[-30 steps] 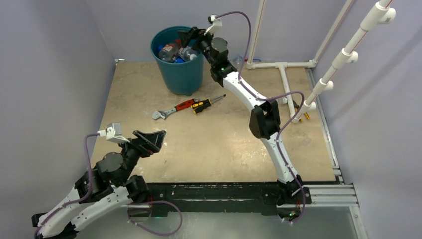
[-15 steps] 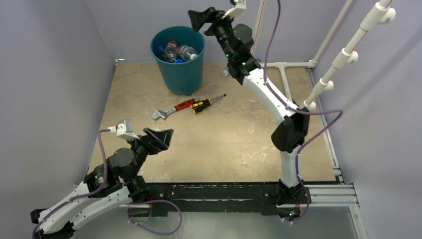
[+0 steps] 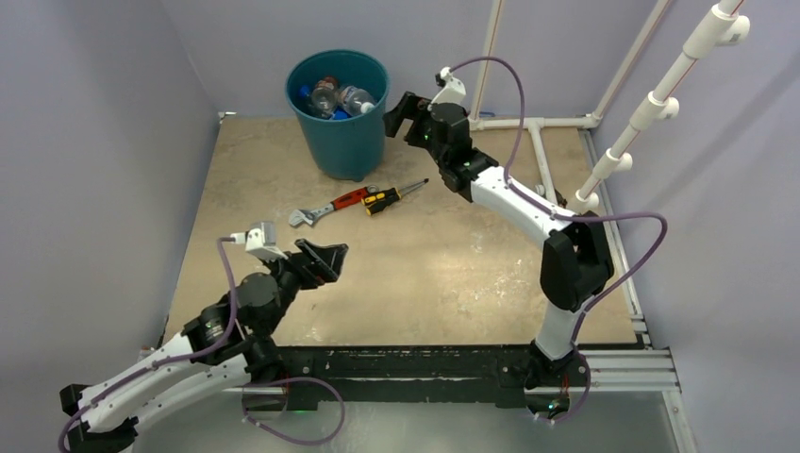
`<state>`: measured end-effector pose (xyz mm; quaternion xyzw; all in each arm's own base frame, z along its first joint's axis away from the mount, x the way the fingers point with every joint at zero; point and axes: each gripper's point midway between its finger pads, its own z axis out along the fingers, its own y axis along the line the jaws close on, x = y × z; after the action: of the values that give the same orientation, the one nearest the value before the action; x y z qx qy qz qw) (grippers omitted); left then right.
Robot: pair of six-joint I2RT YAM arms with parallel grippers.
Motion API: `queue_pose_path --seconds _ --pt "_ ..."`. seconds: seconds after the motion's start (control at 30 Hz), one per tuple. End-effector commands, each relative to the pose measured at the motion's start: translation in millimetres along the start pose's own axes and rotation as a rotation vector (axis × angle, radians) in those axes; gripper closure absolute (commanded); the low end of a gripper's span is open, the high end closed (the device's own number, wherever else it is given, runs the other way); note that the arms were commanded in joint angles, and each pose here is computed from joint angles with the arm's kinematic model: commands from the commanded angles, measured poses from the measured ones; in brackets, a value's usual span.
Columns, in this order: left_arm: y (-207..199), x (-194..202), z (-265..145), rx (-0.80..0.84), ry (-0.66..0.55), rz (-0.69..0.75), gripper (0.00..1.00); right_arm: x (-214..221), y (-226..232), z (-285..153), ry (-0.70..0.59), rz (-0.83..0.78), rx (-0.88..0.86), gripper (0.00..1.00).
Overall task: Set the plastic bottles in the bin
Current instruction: Pick up the plastic bottle at the center of the board.
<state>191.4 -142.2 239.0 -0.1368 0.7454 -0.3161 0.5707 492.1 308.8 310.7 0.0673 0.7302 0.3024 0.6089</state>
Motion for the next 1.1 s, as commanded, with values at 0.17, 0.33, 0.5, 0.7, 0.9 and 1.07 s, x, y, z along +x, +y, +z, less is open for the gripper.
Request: queue_pose_path --seconds 0.17,0.33,0.5,0.7,0.9,1.07 --pt "-22 47 33 0.079 0.081 0.027 0.06 -4 -57 -59 -0.05 0.093 0.182 0.01" --pt "-28 62 42 0.1 0.112 0.021 0.06 34 -124 -75 0.038 0.119 0.43 0.01" --pt "-26 73 44 0.119 0.119 -0.006 0.07 76 -169 -91 0.152 0.366 0.473 0.01" --pt "-30 84 48 0.137 0.149 -0.015 0.07 94 -211 -120 0.107 0.621 0.564 0.01" --pt "-32 98 49 0.163 0.18 -0.049 0.08 102 -238 -134 0.023 0.705 0.703 0.01" --pt "-32 96 48 0.166 0.178 -0.05 0.08 114 -257 -131 -0.002 0.775 0.829 0.01"
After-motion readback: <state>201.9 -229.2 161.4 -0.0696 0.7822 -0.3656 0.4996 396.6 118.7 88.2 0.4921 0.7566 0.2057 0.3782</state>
